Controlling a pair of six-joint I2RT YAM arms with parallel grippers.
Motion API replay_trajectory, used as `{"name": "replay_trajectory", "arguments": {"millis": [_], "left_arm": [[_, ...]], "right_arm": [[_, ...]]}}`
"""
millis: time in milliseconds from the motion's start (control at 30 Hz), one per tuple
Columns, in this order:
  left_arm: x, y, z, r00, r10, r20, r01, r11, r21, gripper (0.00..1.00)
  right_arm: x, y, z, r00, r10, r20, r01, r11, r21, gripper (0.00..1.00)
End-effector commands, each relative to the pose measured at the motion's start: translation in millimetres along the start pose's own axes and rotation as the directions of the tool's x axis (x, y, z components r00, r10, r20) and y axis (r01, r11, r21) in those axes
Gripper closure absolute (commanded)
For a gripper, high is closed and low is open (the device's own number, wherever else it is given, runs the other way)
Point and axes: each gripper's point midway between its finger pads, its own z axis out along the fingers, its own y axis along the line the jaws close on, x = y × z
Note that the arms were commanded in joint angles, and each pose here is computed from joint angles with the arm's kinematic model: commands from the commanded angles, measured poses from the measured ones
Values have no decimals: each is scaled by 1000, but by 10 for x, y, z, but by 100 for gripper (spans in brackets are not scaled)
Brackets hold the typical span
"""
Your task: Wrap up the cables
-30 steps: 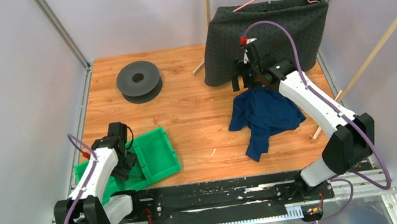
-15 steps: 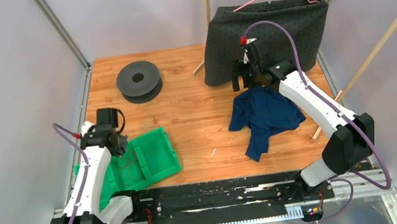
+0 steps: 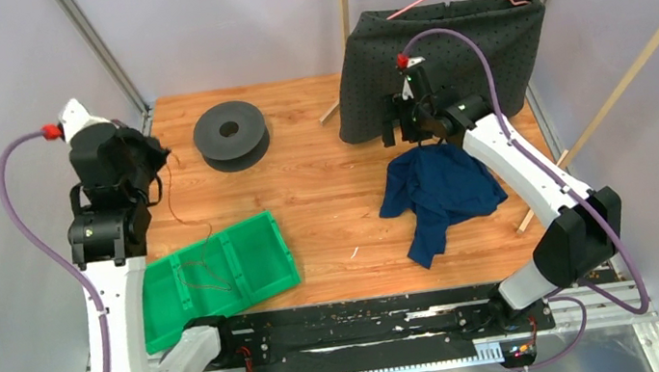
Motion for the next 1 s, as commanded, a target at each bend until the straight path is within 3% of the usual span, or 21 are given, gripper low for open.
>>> {"name": "replay_trajectory", "arguments": {"millis": [0, 100, 233, 333, 500, 633, 767, 967], "left_arm": [[-462, -882, -131, 986, 128, 111, -161, 909, 385, 100], [-555, -1376, -209, 979, 179, 96, -202, 806, 556, 100], [-777, -1898, -408, 963, 215, 162, -266, 675, 688, 100], [-1087, -2098, -504, 951, 190, 244, -308, 644, 700, 100], [-1697, -2115, -462, 901, 137, 411, -372, 733, 570, 100], [-1889, -2007, -268, 894, 77, 442, -306, 825, 475, 100], [-1553, -1822, 31, 913, 105, 393, -285, 855, 433, 100], [-798, -1040, 360, 949, 243, 202, -284, 937, 205, 100]], "right_arm": [[-190, 195, -126, 999, -17, 37, 21, 996, -91, 5], [-411, 305, -291, 994, -23, 111, 40, 988, -148, 5], [-712, 442, -572, 974, -47, 220, 95, 973, -212, 6], [-945, 542, -796, 951, -44, 308, 126, 959, -254, 5], [-1201, 781, -1070, 909, -24, 416, 179, 924, -338, 6], [-1146, 953, -949, 901, -49, 431, 223, 905, -362, 7], [-1013, 1249, -679, 915, -77, 397, 249, 881, -403, 8], [-871, 1759, -177, 950, -100, 296, 239, 842, -483, 9]]}}
